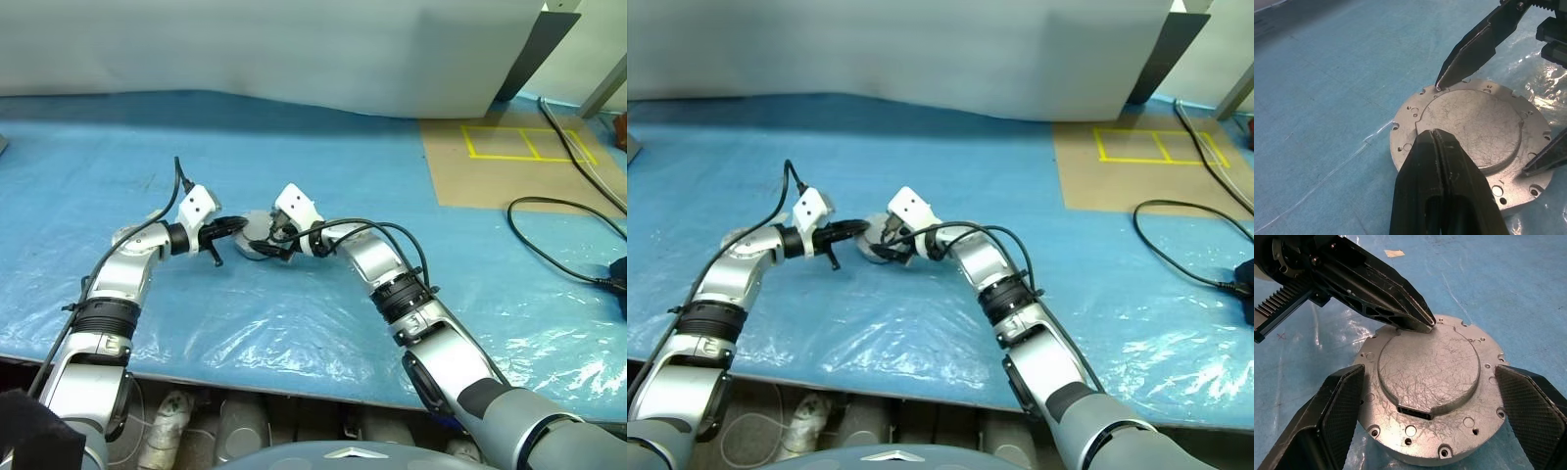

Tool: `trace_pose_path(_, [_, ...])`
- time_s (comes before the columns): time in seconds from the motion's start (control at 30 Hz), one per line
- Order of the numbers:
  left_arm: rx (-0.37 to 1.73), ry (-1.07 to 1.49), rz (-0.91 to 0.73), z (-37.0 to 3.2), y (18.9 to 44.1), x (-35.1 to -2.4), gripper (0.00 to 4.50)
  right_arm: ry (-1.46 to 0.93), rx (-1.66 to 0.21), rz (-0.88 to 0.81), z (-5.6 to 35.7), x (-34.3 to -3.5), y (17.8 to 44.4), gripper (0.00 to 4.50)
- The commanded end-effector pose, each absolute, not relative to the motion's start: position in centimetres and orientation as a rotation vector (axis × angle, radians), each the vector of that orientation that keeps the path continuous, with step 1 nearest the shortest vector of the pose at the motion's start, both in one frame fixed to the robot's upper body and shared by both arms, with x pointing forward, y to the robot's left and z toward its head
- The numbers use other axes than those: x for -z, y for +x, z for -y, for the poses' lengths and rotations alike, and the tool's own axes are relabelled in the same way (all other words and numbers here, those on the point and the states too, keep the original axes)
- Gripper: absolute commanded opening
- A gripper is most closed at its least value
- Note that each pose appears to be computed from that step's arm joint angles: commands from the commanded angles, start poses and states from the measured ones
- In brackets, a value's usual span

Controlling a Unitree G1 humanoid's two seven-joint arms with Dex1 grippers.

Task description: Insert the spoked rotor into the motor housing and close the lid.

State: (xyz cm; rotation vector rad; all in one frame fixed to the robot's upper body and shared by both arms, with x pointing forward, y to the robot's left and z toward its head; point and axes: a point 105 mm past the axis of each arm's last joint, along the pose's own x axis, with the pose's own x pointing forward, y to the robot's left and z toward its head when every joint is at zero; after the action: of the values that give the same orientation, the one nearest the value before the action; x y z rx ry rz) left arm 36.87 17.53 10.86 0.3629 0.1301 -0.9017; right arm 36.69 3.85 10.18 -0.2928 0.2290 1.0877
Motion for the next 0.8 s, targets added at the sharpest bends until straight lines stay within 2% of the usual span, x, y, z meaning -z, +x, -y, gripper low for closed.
trace_pose_path(0.03, [0.928,0.382,-0.149,-17.2,36.6,-10.4,0.0,-0.191,-1.127,-0.154,-3.8,-12.2,36.2,4.45])
trace_pose_path(0.2, [0.938,0.381,-0.142,-16.8,36.5,-10.3,0.0,-0.063,-1.142,0.031,-1.9,-17.4,36.1,4.45])
trace_pose_path(0.3, [0.939,0.381,-0.141,-16.7,36.5,-10.4,0.0,-0.026,-1.144,0.044,-0.3,-18.5,35.9,4.45])
trace_pose_path(0.37, [0.939,0.382,-0.139,-16.7,36.6,-10.4,0.0,0.04,-1.146,-0.036,1.0,-17.7,35.6,4.45])
trace_pose_path(0.63, [0.934,0.383,-0.132,-16.7,36.9,-10.5,0.0,0.433,-1.061,-0.529,3.0,-10.6,33.9,4.45])
trace_pose_path(0.8, [0.927,0.384,-0.132,-17.0,37.0,-10.6,0.0,0.585,-1.0,-0.622,2.5,-9.6,34.4,4.45])
